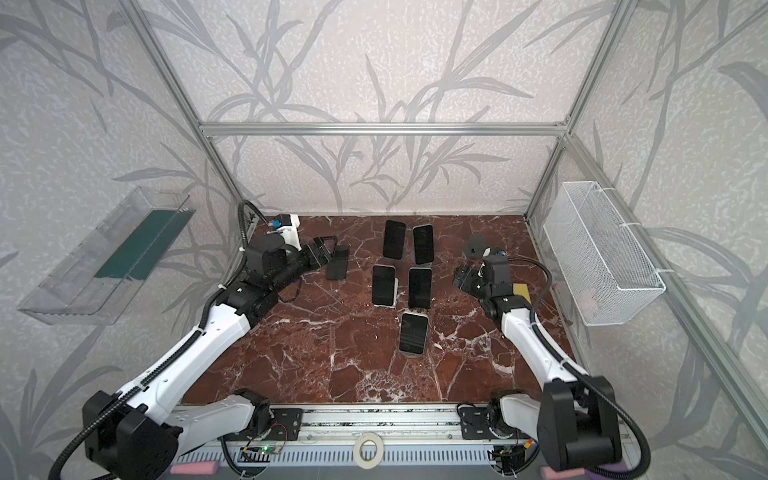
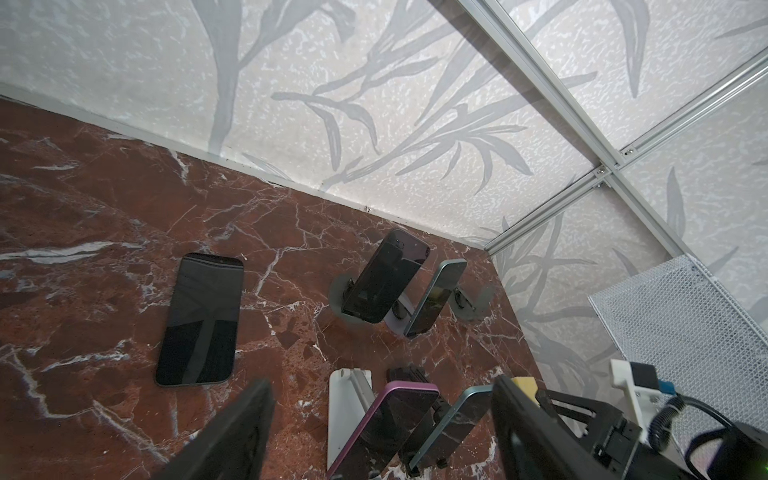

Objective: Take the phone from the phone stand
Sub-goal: 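Draw the right gripper back toward the yellow sponge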

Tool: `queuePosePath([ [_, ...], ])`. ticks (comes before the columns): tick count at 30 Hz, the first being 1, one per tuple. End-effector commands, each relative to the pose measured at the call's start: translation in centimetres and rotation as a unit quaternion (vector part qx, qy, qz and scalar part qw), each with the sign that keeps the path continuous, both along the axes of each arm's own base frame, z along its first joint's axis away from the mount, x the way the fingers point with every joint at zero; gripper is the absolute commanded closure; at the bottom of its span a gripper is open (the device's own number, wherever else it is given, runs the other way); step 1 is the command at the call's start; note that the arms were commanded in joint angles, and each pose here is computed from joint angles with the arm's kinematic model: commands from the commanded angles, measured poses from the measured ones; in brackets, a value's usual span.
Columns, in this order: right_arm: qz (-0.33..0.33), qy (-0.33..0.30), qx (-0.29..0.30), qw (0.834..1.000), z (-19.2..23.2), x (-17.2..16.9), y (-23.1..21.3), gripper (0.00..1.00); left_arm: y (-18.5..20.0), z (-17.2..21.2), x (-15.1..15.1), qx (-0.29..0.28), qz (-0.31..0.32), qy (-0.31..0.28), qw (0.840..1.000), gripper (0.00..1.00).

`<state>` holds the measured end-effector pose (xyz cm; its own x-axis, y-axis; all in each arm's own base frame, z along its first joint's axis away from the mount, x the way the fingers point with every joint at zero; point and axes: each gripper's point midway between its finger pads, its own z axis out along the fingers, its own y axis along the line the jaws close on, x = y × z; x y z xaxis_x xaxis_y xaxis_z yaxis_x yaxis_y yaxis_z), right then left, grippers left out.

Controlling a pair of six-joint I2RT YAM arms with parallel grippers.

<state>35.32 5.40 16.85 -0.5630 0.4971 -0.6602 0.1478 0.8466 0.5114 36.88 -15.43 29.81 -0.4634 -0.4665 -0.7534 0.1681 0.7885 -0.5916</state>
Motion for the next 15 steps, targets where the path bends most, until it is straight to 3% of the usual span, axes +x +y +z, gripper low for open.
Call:
queuePosePath([
  [1, -0.02, -0.048, 0.012, 0.999, 2.0, -0.5, -0.5, 0.16, -0.3, -1.2, 0.1, -0.018, 0.017, 0.011, 1.0, 0.21],
  [8, -0.02, -0.086, 0.029, 0.996, 3.5, -0.3, 0.3, 0.16, -1.0, 0.2, -1.1, 0.016, 0.02, -0.001, 1.0, 0.22],
  [11, 0.013, -0.105, 0.043, 0.993, 4.6, 0.1, 1.6, 0.16, -1.7, 1.2, -1.3, 0.01, 0.008, -0.014, 1.0, 0.22],
  [15, 0.034, -0.125, 0.019, 0.991, 2.6, -0.4, 3.2, 0.16, -3.3, 1.2, -2.1, 0.021, -0.026, -0.009, 0.999, 0.22],
])
